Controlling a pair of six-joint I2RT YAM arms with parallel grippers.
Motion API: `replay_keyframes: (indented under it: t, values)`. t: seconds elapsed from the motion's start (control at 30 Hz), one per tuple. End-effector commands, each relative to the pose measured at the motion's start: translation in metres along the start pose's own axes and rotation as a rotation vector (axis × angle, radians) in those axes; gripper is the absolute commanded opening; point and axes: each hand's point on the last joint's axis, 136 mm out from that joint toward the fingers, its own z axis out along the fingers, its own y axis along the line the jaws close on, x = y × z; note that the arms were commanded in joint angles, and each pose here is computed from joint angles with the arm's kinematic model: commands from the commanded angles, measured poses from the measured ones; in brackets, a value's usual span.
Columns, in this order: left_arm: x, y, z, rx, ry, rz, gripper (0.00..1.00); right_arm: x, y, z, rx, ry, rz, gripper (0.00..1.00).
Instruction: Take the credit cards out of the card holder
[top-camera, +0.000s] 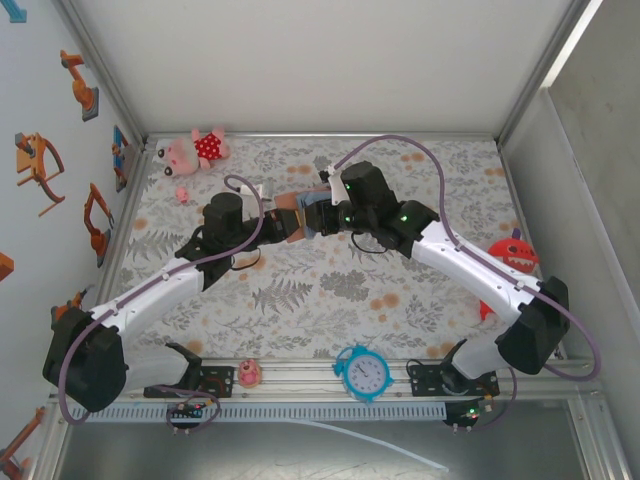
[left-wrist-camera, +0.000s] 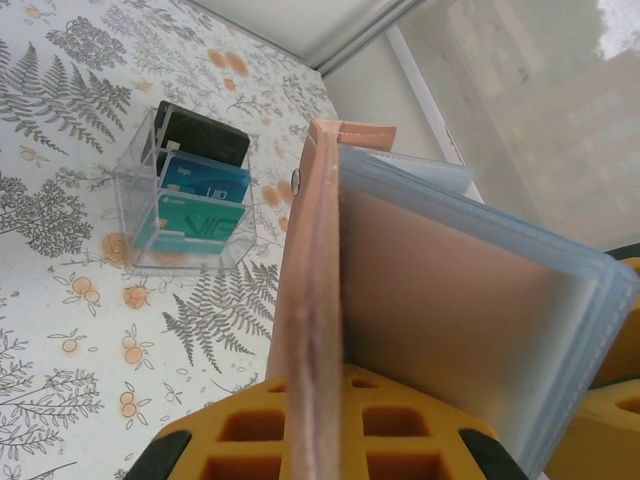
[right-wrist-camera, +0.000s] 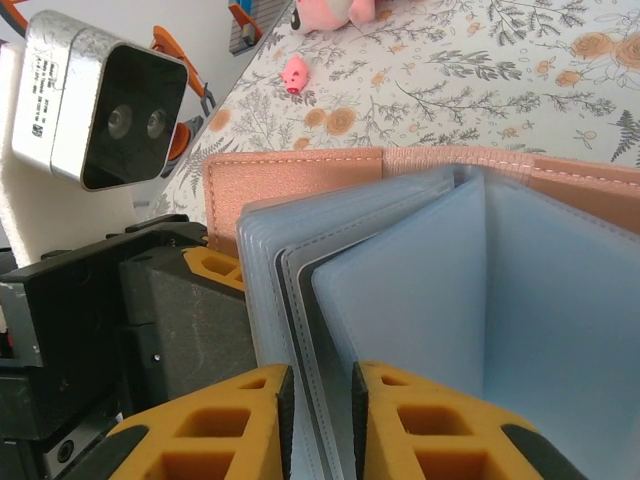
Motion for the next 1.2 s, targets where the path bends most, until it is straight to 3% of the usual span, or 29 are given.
replay_keyframes:
  t: [0.0, 0.67, 0.83, 1.0, 1.17]
  values:
    - [-0.007, -0.023, -0.004, 0.097, -0.023, 0.024, 0.00, -0.003, -0.003, -0.008, 0.022, -0.020, -0.011, 0.22]
    - [-0.011, -0.049, -0.021, 0.195, -0.046, 0.012, 0.00, -0.019, -0.015, -0.038, 0.148, -0.082, -0.074, 0.34]
    - [-0.014, -0.057, -0.026, 0.216, -0.053, 0.008, 0.00, -0.021, -0.009, -0.036, 0.119, -0.079, -0.080, 0.36]
    - [-0.013, -0.059, -0.030, 0.222, -0.054, 0.005, 0.00, -0.023, -0.009, -0.035, 0.123, -0.076, -0.090, 0.46]
    - [-0.015, -0.064, -0.033, 0.240, -0.066, 0.002, 0.00, -0.026, -0.006, -0.035, 0.110, -0.086, -0.094, 0.46]
